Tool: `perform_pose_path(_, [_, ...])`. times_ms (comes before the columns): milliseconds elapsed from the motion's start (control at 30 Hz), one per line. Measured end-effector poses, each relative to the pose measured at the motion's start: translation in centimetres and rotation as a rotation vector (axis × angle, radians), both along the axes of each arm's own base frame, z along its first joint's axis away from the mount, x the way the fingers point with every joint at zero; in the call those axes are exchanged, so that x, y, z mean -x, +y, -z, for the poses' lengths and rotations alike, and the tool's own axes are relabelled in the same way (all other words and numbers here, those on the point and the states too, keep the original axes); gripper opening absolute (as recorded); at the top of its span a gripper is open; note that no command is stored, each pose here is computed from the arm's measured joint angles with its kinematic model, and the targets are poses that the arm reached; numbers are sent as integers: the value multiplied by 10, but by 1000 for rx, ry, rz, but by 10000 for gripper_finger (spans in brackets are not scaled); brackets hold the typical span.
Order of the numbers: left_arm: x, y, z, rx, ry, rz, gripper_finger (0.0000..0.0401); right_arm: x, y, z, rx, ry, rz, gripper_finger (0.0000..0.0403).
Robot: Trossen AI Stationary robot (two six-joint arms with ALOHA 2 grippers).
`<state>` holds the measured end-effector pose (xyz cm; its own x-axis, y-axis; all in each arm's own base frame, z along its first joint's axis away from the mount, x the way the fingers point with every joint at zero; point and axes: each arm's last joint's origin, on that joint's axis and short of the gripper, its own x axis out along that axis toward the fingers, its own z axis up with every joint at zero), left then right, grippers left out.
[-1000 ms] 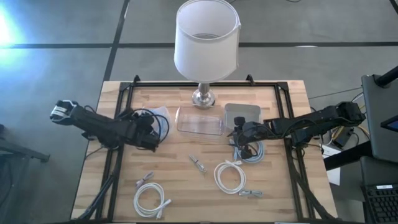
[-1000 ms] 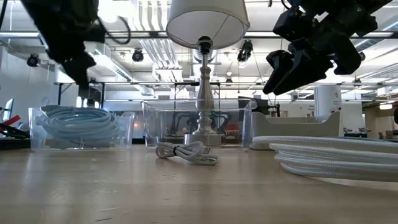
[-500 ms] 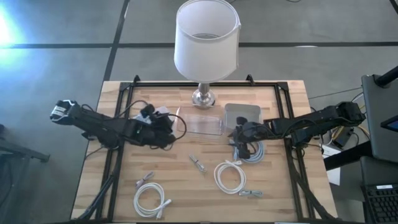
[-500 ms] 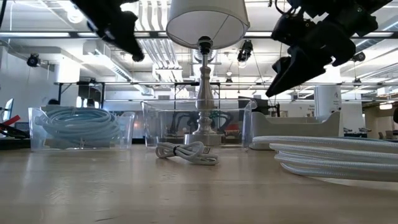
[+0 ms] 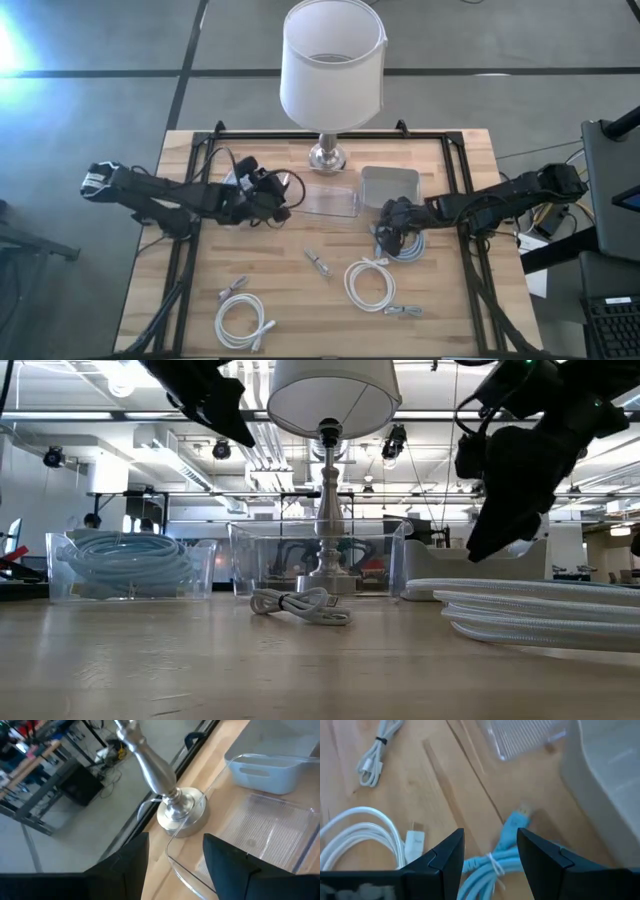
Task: Pick & Place USB Port
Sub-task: Put the blue hdmi cable into the white bin
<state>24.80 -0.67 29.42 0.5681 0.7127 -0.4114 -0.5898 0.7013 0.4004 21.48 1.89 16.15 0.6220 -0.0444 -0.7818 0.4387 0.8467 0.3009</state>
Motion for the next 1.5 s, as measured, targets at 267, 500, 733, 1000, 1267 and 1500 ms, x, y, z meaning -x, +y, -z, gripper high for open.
perform_pose_path(267, [-2, 18, 0, 52, -7, -16, 191, 10, 11, 9, -48, 54, 93, 175])
perform_pose_path(500, [-2, 19, -1, 25, 18, 3, 190, 12, 19, 10, -78, 51, 133, 166])
perform_pose_path(733, [-3, 19, -1, 15, 25, 11, 190, 13, 18, 20, -77, 82, 217, 166])
perform_pose_path(1000, [-7, 18, 2, 146, 74, 261, 190, -4, 22, 38, -52, 177, 169, 166])
perform_pose_path(1267, [-10, 20, 5, 223, 86, 389, 190, -29, 27, 32, -16, 178, 124, 166])
perform_pose_path(1500, [-13, 20, 9, 201, 120, 405, 190, -36, 29, 49, -17, 238, 131, 143])
